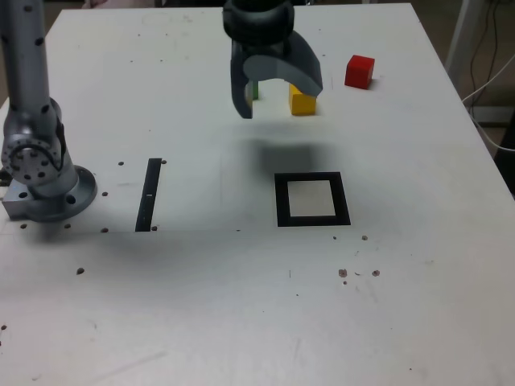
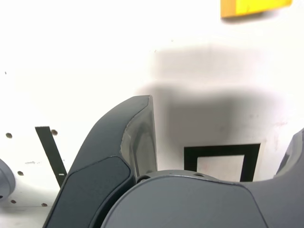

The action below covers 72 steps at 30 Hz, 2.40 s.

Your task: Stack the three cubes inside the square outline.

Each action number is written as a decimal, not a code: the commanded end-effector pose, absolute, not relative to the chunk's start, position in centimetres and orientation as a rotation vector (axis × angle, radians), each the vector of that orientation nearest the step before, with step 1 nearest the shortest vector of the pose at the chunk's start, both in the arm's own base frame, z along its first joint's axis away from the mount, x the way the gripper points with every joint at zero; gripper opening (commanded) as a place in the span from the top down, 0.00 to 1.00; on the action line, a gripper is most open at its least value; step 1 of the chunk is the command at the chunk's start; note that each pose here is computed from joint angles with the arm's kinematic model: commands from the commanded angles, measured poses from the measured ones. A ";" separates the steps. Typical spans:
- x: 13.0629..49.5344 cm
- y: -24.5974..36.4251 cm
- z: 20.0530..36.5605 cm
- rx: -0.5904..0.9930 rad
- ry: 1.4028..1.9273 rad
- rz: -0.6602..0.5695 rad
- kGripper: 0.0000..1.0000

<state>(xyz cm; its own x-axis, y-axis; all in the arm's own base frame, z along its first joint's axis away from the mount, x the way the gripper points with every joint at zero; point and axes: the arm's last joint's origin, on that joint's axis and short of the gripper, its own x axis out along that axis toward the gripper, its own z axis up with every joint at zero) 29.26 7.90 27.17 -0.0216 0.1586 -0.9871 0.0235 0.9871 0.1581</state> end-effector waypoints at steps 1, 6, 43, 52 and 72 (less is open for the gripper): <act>30.0 8.5 27.2 0.144 1.595 0.110 0.01; 32.1 9.8 27.3 0.147 1.597 0.105 0.01; 43.5 26.7 24.1 0.202 1.573 0.117 0.01; 43.7 27.0 23.3 0.226 1.587 0.083 0.01; 43.5 26.7 24.4 0.450 1.567 -0.230 0.01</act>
<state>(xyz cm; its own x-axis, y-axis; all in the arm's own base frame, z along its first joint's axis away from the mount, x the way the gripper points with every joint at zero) 43.50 26.51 24.59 0.0094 0.1396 -0.9902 0.4179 0.8990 0.1307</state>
